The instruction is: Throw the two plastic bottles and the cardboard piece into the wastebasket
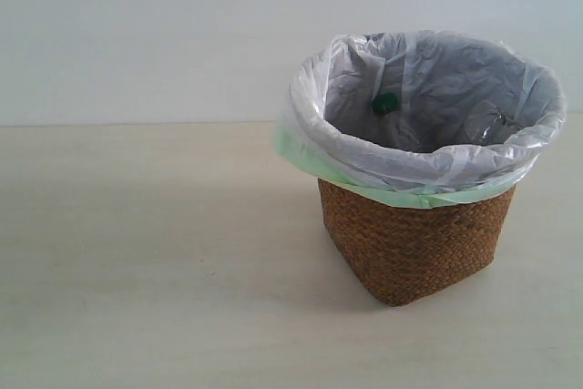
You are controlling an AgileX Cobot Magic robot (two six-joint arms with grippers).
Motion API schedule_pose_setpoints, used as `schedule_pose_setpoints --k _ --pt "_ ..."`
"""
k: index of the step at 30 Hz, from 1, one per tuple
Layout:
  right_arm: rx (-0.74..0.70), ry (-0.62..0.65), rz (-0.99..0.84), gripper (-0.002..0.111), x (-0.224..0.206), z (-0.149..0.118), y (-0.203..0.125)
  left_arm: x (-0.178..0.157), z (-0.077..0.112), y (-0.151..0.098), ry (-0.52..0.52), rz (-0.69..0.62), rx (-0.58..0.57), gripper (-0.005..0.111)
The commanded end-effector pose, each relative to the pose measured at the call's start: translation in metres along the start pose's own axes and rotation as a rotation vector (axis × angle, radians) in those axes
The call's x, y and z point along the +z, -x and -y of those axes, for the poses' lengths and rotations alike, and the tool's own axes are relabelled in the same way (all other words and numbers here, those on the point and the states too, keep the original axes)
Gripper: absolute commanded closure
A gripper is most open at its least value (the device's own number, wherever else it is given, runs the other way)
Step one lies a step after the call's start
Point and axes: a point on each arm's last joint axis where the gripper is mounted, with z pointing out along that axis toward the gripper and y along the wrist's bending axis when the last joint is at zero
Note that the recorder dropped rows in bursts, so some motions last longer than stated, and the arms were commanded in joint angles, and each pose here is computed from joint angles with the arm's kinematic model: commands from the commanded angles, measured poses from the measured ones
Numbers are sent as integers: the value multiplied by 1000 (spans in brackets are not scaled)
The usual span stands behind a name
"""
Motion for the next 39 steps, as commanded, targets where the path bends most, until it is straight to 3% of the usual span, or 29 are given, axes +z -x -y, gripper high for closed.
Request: schedule_pose_setpoints --k 1,9,13,21,39 --pt "0 -6 9 108 0 0 1 1 1 -20 34 -56 48 103" --pt "0 -6 9 108 0 0 1 -1 -1 -67 152 -221 63 103" --pt "0 -6 9 108 0 0 1 -3 -1 -76 165 -310 57 103" --pt "0 -6 9 108 0 0 1 -4 -2 -77 158 -341 205 103" --pt "0 -6 9 108 0 0 1 -4 -2 -78 156 -349 204 103"
